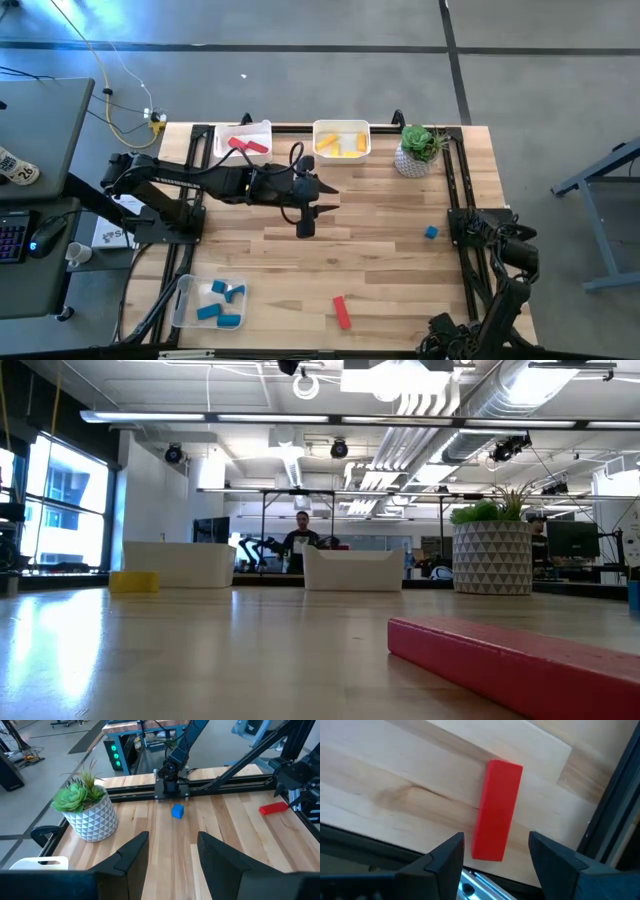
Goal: Sort & place blocks by color
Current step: Put the red block into the left white bin
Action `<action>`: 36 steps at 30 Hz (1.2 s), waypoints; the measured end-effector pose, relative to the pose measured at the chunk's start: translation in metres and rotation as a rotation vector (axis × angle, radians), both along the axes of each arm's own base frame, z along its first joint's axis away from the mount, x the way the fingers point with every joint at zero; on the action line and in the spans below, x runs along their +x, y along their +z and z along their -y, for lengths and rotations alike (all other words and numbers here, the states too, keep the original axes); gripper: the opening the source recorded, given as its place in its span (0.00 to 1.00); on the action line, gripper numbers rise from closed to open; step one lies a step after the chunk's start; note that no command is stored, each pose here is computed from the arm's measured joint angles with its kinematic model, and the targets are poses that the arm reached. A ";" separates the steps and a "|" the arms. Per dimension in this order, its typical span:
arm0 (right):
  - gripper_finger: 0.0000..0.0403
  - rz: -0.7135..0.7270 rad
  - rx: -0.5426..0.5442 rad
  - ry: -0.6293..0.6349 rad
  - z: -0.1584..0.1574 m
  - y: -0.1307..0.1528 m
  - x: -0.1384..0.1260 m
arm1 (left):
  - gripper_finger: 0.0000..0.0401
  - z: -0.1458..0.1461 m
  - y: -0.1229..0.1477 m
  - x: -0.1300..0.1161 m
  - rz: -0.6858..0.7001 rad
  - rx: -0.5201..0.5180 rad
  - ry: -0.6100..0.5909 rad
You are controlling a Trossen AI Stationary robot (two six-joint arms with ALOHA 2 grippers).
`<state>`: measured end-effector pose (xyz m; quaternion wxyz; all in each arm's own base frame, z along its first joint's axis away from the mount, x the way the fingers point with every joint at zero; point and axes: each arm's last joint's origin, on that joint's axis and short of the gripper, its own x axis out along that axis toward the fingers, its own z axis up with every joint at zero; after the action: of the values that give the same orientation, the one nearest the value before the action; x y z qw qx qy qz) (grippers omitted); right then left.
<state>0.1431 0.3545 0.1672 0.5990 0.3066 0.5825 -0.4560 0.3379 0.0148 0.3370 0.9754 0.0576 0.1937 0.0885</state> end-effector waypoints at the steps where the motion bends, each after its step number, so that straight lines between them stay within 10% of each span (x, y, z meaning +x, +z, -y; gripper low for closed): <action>1: 0.52 -0.010 -0.001 -0.002 -0.001 -0.002 0.000 | 0.39 0.000 0.000 0.000 0.000 0.000 0.001; 15: 0.51 -0.037 0.023 -0.018 -0.010 -0.028 0.007 | 0.39 -0.001 0.003 0.001 0.034 0.018 -0.003; 26: 0.18 -0.042 0.052 -0.019 -0.009 -0.029 0.015 | 0.39 -0.001 0.005 0.002 0.057 0.019 -0.002; 36: 0.18 0.031 -0.009 0.020 -0.003 -0.027 0.020 | 0.39 -0.003 0.005 0.002 0.068 -0.040 0.027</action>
<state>0.1629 0.3576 0.1399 0.6138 0.3049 0.5742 -0.4478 0.3399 0.0176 0.3421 0.9811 0.0325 0.1628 0.0995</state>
